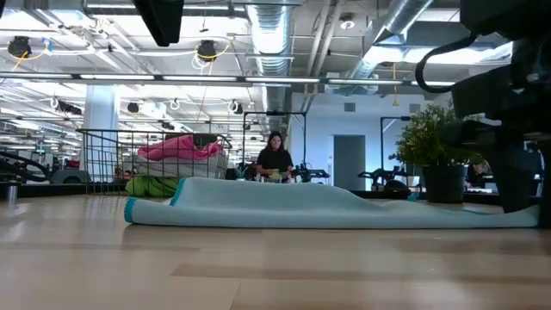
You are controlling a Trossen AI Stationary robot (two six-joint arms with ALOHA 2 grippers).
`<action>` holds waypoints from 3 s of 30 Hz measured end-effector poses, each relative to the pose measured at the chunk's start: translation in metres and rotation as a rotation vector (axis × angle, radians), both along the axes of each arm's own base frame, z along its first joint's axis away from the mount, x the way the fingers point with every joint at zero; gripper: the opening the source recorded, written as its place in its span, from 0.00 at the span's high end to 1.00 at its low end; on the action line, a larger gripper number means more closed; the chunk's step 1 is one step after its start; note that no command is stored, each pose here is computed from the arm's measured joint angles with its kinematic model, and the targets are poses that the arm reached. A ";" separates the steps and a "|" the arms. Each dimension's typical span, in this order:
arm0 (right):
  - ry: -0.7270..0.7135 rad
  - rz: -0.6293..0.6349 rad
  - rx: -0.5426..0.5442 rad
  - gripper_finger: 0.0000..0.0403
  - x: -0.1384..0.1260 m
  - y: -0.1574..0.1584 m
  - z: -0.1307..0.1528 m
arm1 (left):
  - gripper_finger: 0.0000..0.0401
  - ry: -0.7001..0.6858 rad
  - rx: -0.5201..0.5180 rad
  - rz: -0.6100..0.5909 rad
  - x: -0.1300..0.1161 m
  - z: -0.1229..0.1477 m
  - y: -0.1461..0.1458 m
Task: Fold microfiber towels
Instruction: Fold the blue microfiber cloth
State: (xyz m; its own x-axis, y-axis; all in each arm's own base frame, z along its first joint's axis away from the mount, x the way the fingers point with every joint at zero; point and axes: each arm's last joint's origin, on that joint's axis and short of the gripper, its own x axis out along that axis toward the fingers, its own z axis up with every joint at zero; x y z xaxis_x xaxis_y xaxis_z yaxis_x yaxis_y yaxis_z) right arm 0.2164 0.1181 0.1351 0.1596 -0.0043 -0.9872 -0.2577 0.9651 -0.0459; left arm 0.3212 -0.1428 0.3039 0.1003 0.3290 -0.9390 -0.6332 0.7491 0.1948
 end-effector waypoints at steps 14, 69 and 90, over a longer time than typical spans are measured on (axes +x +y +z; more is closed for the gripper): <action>-0.028 -0.117 0.026 0.95 0.023 -0.012 0.021 | 0.70 0.003 -0.011 -0.004 -0.002 0.000 -0.004; -0.640 0.376 0.045 0.98 0.247 -0.013 0.084 | 0.70 -0.190 -0.061 0.096 -0.048 0.027 -0.049; -0.601 0.319 -0.027 0.57 0.247 -0.021 0.079 | 0.70 -0.195 -0.062 0.092 -0.050 0.027 -0.053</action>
State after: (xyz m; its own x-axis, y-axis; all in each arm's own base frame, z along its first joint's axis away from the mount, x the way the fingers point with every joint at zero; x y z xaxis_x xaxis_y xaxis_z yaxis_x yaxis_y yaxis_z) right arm 0.4633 0.0975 0.2144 0.6778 0.1104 -0.7269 -0.4514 0.8429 -0.2929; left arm 0.2710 -0.1956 0.3307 0.2539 0.2879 -0.9234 -0.7208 0.6929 0.0178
